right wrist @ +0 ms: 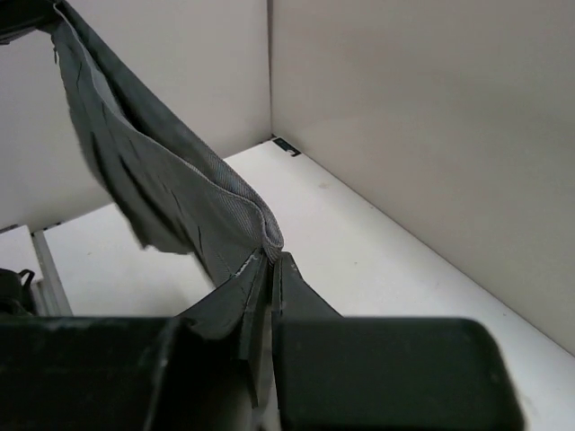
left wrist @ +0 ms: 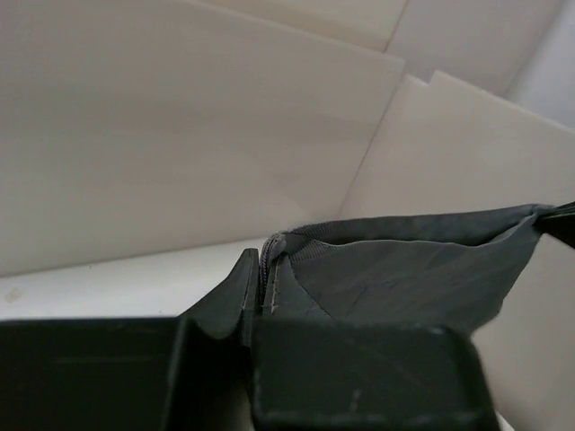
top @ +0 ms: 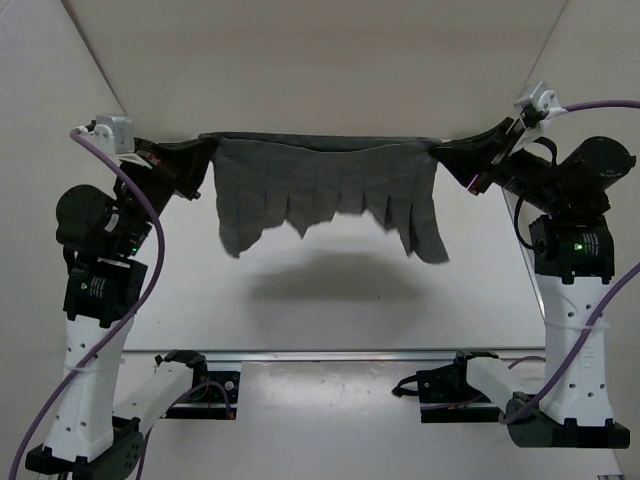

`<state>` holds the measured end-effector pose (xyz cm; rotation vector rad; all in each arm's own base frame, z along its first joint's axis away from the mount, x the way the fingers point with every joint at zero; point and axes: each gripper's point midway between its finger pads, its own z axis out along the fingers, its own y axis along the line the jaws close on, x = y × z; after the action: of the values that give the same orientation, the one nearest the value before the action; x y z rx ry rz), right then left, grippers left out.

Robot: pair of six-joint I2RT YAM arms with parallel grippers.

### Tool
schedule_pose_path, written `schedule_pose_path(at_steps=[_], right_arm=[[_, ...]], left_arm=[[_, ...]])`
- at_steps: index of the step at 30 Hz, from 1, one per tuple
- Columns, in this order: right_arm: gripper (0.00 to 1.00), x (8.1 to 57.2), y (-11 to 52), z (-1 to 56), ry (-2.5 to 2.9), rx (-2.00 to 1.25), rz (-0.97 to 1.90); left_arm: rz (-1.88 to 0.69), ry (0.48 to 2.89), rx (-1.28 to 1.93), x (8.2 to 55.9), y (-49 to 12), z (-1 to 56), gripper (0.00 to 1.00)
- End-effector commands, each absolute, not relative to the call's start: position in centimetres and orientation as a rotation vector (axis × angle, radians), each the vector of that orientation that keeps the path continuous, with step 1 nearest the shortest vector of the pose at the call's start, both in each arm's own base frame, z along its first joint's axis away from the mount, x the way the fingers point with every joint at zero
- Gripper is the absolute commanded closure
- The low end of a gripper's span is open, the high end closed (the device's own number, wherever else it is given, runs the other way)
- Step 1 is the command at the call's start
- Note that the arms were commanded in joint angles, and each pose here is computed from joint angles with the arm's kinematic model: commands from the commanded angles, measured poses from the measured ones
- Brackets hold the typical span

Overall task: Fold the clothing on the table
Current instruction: Flatten the skirt out

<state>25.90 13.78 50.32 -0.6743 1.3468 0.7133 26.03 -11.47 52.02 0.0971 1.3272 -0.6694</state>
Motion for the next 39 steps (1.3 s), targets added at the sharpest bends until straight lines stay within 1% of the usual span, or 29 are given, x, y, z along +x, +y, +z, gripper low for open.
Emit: schedule_pose_path(at_steps=[1,4,5,6,7,9,10,12,14,15,17,18,19,20,22,23,25,26,27,28,30,31,32,34,37,38,39], right_arm=[[1.0,28.0,12.4,49.9,1.366,-0.613,0.693],[0.99,29.8,12.5,48.3,1.401,-0.625,0.743],[1.0,30.9,12.4,47.4,1.423,-0.624,0.763],[1.0,32.2,12.5,46.2,1.451,-0.615,0.793],[1.0,32.7,12.7,45.8,1.45,-0.629,0.802],[1.0,35.3,12.7,43.2,1.507,-0.612,0.832],[1.0,36.4,13.3,42.0,1.527,-0.624,0.843],[1.0,38.6,13.4,40.0,1.576,-0.605,0.846],[1.0,40.6,13.8,39.2,1.592,-0.621,0.84],[1.0,42.0,13.8,37.4,1.647,-0.602,0.854],[1.0,43.8,13.7,39.1,1.627,-0.633,0.81],[1.0,44.9,13.3,38.2,1.671,-0.617,0.797],[1.0,45.4,14.1,39.7,1.651,-0.63,0.788],[1.0,45.7,14.2,40.9,1.632,-0.661,0.753],[1.0,46.0,14.0,41.9,1.631,-0.659,0.719],[1.0,46.0,13.9,41.9,1.627,-0.669,0.717],[1.0,45.6,13.9,41.3,1.636,-0.668,0.718],[1.0,45.2,13.7,40.2,1.661,-0.657,0.722],[1.0,44.9,14.0,38.0,1.701,-0.663,0.737],[1.0,44.5,13.6,38.0,1.702,-0.649,0.705],[1.0,41.6,14.2,34.1,1.758,-0.635,0.732],[1.0,41.0,14.4,33.8,1.732,-0.64,0.72],[1.0,39.2,14.4,31.0,1.79,-0.599,0.737],[1.0,36.6,15.2,27.8,1.835,-0.582,0.795],[1.0,31.9,16.5,21.5,1.971,-0.556,0.842],[1.0,31.1,16.7,21.5,1.97,-0.55,0.828],[1.0,29.7,17.1,20.2,2.0,-0.558,0.842]], left_arm=[[-0.583,1.287,-0.006,27.9,-9.3,53.2,1.0],[-0.607,1.335,0.011,29.9,-10.2,51.0,1.0],[-0.612,1.38,0.01,31.2,-10.4,49.3,1.0],[-0.619,1.386,0.016,31.8,-10.6,48.7,1.0],[-0.633,1.431,0.017,33.3,-11.1,46.6,1.0],[-0.639,1.494,0.021,35.6,-11.5,43.2,1.0],[-0.644,1.489,0.026,36.4,-11.6,42.7,1.0],[-0.642,1.542,0.029,38.9,-12.1,39.4,1.0],[-0.645,1.553,0.051,40.7,-12.5,38.2,1.0],[-0.655,1.565,0.04,41.8,-12.7,37.8,1.0],[-0.666,1.548,0.064,42.7,-13.0,38.8,1.0],[-0.659,1.538,0.064,43.4,-13.0,39.6,1.0],[-0.657,1.512,0.078,43.5,-13.0,41.2,1.0],[-0.641,1.511,0.076,43.8,-12.9,41.4,1.0],[-0.631,1.485,0.092,43.6,-13.0,43.0,1.0],[-0.626,1.482,0.104,43.4,-13.1,43.3,1.0],[-0.627,1.509,0.103,42.7,-13.3,41.7,1.0],[-0.638,1.478,0.112,42.3,-13.4,42.4,1.0],[-0.652,1.483,0.108,41.5,-13.4,41.5,1.0],[-0.653,1.494,0.098,40.7,-13.3,40.4,1.0],[-0.642,1.534,0.088,39.5,-13.3,38.0,1.0],[-0.634,1.559,0.084,38.4,-13.2,36.2,1.0],[-0.651,1.549,0.085,37.2,-13.7,36.1,1.0],[-0.665,1.66,0.037,35.7,-13.9,30.7,1.0],[-0.708,1.789,-0.075,32.8,-14.3,24.9,1.0],[-0.728,1.825,-0.118,31.8,-14.4,23.1,1.0],[-0.737,1.858,-0.136,31.1,-14.4,21.9,1.0]])
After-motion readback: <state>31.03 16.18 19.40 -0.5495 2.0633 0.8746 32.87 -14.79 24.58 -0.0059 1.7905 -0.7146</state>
